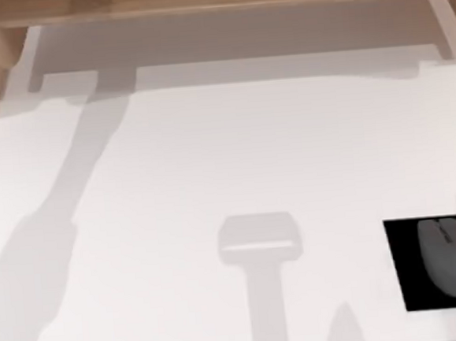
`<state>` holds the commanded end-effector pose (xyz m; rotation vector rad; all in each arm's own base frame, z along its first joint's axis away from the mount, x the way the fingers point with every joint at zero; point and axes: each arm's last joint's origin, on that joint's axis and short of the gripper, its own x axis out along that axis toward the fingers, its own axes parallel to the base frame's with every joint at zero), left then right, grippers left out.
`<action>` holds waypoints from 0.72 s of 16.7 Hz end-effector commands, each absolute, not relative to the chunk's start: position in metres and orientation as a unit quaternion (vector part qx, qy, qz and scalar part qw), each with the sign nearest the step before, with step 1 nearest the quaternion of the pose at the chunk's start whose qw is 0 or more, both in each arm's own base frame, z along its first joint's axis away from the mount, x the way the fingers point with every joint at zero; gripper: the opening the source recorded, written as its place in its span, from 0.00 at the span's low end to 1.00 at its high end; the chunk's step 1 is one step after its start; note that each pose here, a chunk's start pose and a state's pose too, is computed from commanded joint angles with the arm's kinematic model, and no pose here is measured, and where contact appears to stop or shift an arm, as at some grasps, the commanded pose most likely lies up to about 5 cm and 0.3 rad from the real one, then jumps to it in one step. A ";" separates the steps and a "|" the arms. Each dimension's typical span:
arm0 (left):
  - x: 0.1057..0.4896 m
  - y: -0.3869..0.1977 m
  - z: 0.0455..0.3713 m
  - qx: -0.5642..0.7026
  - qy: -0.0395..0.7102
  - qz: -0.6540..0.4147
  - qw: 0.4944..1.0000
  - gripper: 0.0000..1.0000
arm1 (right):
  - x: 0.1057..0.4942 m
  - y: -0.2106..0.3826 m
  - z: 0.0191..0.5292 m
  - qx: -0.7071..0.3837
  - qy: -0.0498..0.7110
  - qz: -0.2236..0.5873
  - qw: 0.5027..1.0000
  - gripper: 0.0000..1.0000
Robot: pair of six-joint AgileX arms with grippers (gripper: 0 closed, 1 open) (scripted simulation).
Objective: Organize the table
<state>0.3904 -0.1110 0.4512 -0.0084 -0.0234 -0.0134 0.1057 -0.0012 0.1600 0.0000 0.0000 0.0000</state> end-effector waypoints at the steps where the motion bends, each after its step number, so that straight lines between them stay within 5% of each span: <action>1: 0.387 -0.107 0.456 -0.001 -0.021 -0.006 1.000 0.00 | 0.106 -0.001 0.160 0.000 0.000 0.000 1.000 1.00; 7: 0.354 -0.037 0.487 0.090 -0.085 0.047 0.991 0.00 | 0.106 -0.001 0.160 0.000 0.000 0.000 1.000 1.00; 12: 0.339 0.044 0.459 0.248 -0.052 0.122 0.960 0.00 | 0.106 -0.001 0.160 0.000 0.000 0.000 1.000 1.00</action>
